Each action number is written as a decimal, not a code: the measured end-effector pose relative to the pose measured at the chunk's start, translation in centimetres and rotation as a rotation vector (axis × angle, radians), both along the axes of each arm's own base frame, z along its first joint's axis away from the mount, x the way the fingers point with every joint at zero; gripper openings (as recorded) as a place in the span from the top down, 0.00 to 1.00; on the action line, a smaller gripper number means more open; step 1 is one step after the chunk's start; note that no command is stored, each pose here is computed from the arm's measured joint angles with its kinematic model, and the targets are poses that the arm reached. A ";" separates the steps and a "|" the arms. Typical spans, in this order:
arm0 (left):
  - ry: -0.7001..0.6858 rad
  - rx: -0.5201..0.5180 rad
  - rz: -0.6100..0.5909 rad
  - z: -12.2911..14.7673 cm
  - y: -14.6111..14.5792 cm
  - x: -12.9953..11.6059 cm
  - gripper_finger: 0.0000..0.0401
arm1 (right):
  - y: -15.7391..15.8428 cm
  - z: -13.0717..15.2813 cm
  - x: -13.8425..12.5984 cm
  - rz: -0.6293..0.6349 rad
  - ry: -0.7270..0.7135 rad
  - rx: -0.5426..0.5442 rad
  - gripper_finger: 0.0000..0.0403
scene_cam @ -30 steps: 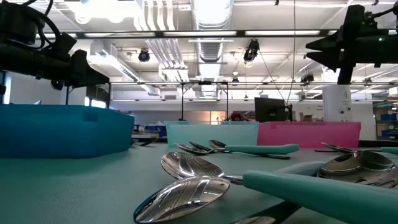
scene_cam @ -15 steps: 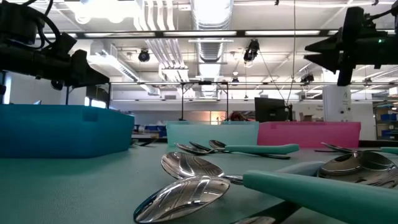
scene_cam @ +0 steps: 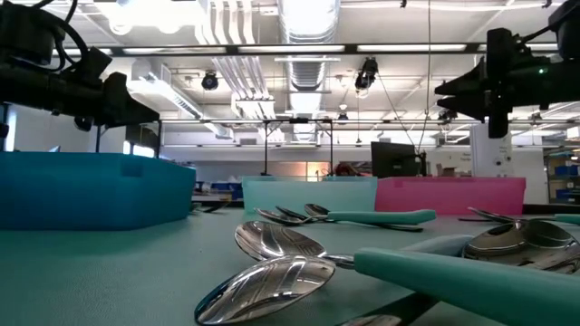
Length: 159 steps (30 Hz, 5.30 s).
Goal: Sort silverware by color (type)
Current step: Put the center right green spoon into the red bin
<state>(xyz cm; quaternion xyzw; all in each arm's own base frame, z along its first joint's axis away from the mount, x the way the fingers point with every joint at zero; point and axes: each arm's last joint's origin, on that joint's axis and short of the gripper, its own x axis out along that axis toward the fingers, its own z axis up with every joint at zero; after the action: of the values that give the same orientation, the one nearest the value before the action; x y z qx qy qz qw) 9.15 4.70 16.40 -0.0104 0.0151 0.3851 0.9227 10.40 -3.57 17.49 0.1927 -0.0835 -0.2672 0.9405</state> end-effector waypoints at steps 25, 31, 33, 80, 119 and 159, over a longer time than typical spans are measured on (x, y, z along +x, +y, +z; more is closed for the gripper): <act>0.000 0.000 -0.001 0.0 0.0 0.0 0.73 | -1.1 1.4 4.4 -0.008 0.433 0.160 0.68; 0.000 0.000 0.000 0.0 0.0 0.0 0.73 | -1.6 2.3 6.3 -0.014 0.524 0.202 0.68; 0.000 0.000 0.000 0.0 0.0 0.0 0.73 | -1.8 2.5 7.0 -0.014 0.594 0.222 0.68; 0.000 0.000 0.000 0.0 0.0 0.0 0.73 | 3.7 -4.2 11.0 0.267 1.633 0.964 0.68; 0.000 0.000 0.000 0.0 0.0 0.0 0.73 | -4.7 9.7 11.6 0.054 1.424 0.017 0.94; -0.140 -0.060 -0.037 0.6 -0.1 0.1 0.73 | -13.8 4.1 11.6 -0.136 1.686 0.196 0.78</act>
<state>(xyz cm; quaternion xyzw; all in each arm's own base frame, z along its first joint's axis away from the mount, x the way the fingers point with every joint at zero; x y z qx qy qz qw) 9.24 4.62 17.00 -0.0645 -0.0377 0.3659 0.9277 22.00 -17.40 21.58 0.0043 0.6569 -0.3834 0.6492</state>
